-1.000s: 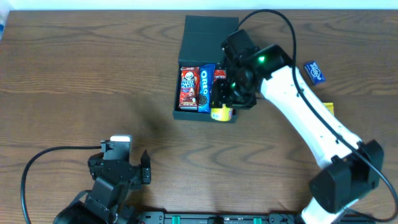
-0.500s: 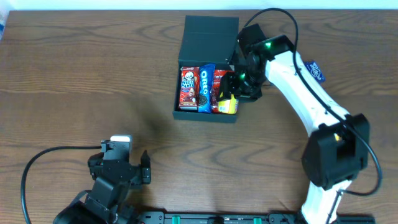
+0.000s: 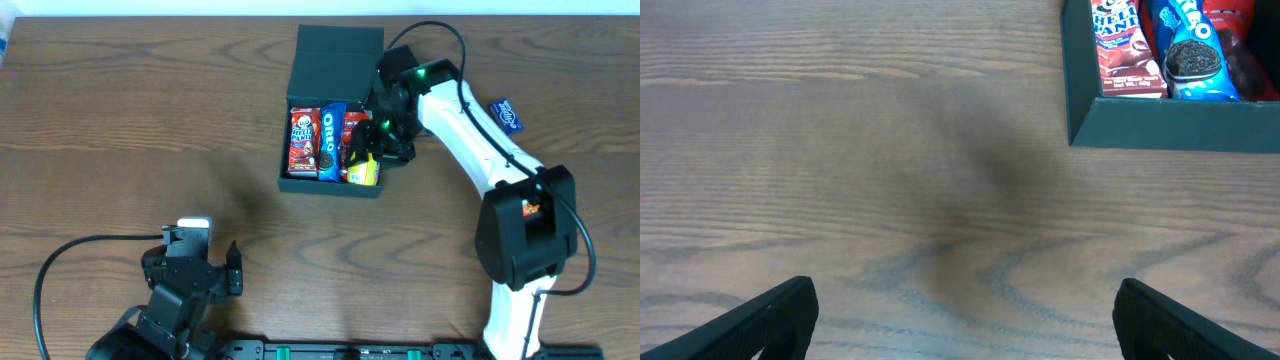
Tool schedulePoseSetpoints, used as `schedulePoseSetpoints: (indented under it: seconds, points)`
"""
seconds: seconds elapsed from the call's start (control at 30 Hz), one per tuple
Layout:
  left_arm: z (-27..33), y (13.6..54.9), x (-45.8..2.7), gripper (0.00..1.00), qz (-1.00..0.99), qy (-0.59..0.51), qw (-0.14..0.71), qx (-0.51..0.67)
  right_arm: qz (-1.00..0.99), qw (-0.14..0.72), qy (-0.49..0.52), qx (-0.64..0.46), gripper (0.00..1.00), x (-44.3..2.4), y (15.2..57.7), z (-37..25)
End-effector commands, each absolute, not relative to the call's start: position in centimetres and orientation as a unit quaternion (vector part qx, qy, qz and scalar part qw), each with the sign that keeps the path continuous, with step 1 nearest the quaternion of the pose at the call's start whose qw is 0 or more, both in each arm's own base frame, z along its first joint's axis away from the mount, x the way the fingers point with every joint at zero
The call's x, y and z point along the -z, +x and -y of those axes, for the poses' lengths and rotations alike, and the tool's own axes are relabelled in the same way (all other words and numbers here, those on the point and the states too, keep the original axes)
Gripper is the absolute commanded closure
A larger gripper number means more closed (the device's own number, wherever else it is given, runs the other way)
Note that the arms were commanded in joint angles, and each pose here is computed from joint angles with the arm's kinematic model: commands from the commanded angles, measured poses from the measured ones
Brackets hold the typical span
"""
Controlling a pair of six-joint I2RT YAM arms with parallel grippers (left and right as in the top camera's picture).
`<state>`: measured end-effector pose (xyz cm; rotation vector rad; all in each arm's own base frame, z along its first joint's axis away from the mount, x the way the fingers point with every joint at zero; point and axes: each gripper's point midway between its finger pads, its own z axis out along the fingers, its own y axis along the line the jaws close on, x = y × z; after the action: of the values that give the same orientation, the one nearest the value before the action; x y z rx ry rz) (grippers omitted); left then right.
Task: Pack container
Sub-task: 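Lower the Mentos tube into the box and open the right gripper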
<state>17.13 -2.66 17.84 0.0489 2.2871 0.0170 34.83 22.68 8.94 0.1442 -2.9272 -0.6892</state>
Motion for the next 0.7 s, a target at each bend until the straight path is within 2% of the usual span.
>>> schedulePoseSetpoints:
  seconds: [0.0, 0.23, 0.3, 0.43, 0.67]
  points:
    - [2.24, 17.14, -17.67, 0.05, -0.909, 0.020, 0.415, -0.019, 0.967, 0.067, 0.055, 0.241, 0.99, -8.72, 35.42, -23.08]
    - [2.24, 17.14, -17.67, 0.05, -0.909, 0.020, 0.415, -0.019, 0.970, 0.060, 0.048, 0.229, 0.98, -8.18, 35.88, -22.95]
    - [2.24, 17.15, -17.68, 0.05, -0.909, 0.020, 0.415, -0.019, 0.974, 0.059, 0.032, 0.215, 0.95, -7.96, 36.06, -22.54]
    - [2.24, 17.14, -17.67, 0.05, -0.909, 0.020, 0.415, -0.019, 0.975, 0.059, 0.033, 0.214, 0.84, -7.93, 36.05, -22.52]
    - [2.24, 17.15, -17.68, 0.05, -0.909, 0.020, 0.415, -0.019, 0.974, 0.060, 0.035, 0.216, 0.48, -7.98, 35.90, -22.77]
